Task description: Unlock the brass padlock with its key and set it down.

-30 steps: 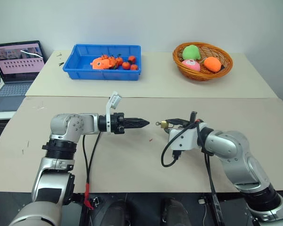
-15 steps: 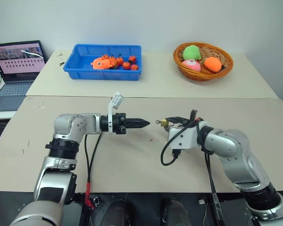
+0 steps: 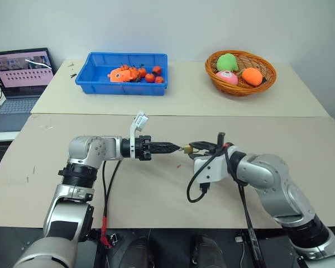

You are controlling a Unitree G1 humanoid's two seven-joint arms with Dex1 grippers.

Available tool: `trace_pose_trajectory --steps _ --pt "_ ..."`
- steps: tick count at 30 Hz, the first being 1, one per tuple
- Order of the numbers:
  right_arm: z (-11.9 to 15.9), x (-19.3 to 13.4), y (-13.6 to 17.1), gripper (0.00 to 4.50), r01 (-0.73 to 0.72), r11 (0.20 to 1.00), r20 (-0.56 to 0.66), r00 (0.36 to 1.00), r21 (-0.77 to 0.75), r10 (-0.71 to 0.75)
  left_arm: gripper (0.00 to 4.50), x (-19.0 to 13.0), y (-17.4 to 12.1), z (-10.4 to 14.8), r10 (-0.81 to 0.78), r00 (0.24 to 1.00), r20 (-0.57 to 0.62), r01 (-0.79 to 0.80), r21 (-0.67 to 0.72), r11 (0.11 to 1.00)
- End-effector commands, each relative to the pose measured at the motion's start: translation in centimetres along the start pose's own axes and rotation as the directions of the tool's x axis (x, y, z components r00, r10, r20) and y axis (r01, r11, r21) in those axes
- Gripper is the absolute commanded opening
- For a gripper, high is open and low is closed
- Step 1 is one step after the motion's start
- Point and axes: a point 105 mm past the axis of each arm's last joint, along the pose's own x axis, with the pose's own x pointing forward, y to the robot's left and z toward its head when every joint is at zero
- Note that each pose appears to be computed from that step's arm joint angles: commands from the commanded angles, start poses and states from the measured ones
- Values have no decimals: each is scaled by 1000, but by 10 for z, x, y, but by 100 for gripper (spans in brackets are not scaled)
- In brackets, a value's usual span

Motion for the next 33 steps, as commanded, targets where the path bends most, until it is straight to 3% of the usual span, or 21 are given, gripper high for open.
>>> trace_pose_trajectory --steps 1,9,14,24,33 --pt "10 -5 -14 94 53 998 52 997 -29 -51 137 5 -7 9 -27 1000 6 27 46 999" --pt "12 -6 -17 94 61 998 61 996 -31 -59 137 5 -6 9 -26 1000 11 25 46 999" --pt "11 -7 -18 94 61 998 56 997 -33 -59 5 4 -7 9 -25 1000 15 25 43 999" --pt "11 -8 -18 94 63 998 57 997 -32 -61 5 4 -7 8 -23 1000 15 22 43 999" --pt "13 -8 -17 94 59 998 65 996 -20 -58 5 8 -11 4 -29 1000 -4 29 123 992"
